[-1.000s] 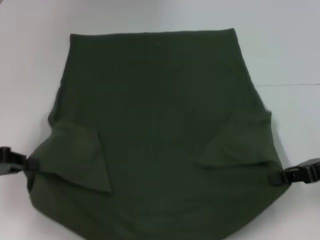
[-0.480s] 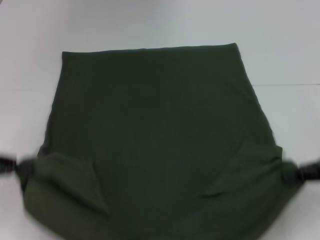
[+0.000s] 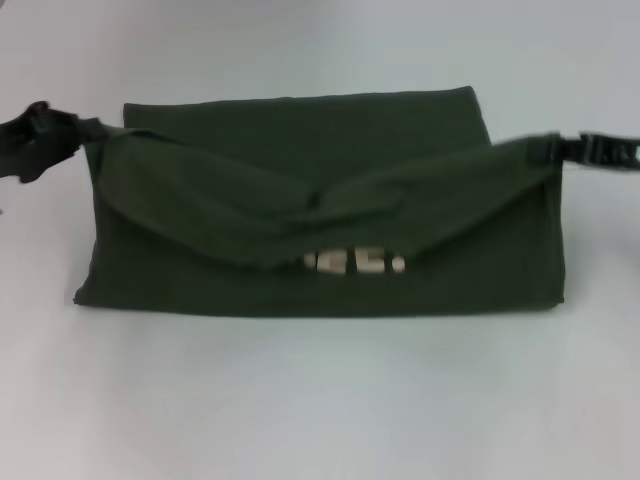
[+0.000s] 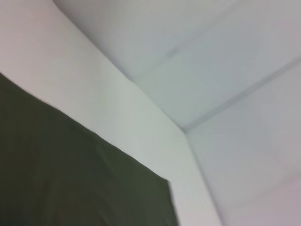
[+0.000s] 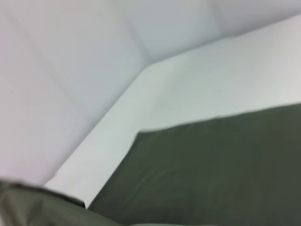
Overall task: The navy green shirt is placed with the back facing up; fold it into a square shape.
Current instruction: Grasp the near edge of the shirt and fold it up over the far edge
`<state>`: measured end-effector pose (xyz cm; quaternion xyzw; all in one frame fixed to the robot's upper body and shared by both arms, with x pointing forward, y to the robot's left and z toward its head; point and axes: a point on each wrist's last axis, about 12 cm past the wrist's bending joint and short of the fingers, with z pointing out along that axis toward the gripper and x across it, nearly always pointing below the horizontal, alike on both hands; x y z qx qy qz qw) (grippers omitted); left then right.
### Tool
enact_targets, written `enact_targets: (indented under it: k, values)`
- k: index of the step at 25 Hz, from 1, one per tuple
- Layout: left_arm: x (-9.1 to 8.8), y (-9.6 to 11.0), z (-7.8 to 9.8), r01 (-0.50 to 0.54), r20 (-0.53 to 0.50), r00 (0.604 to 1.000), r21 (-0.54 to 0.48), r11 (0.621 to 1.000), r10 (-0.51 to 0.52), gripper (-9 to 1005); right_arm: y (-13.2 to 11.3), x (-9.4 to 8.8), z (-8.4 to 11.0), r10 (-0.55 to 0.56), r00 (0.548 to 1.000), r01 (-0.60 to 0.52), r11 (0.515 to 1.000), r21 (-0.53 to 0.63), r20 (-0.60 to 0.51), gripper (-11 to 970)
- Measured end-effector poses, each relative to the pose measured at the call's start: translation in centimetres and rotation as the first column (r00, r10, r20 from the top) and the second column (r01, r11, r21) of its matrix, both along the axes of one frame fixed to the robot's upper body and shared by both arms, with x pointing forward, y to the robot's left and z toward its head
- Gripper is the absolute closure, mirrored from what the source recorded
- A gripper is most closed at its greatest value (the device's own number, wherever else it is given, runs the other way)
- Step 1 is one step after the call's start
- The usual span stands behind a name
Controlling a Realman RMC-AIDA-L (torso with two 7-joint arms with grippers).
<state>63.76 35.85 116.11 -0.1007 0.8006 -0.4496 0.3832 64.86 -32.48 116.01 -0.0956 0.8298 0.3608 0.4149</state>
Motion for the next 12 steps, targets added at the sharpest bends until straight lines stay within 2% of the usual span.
enact_targets:
  k: [5,8,9,12]
  values:
    - [1.1,-2.1,-2.9,-0.139,0.018,0.990,0.065,0.988,0.138,922,1.7,2.2,-1.5,-0.167,0.986,0.167,0.985,-0.033,0.013,783]
    - [1.3,-3.1,-4.5,-0.185,0.025,0.983,0.109,0.977,0.183,911,3.2,3.1,-2.3,-0.219,0.976,0.220,0.973,-0.072,0.017,776]
    - [1.3,-3.1,-4.5,-0.185,0.025,0.983,0.109,0.977,0.183,907,3.7,3.3,-2.5,-0.228,0.973,0.229,0.969,-0.088,0.016,774]
    - [1.5,-3.5,-5.9,-0.266,0.046,0.964,0.161,0.950,0.262,896,5.0,3.9,-3.4,-0.270,0.962,0.271,0.952,-0.144,0.026,767]
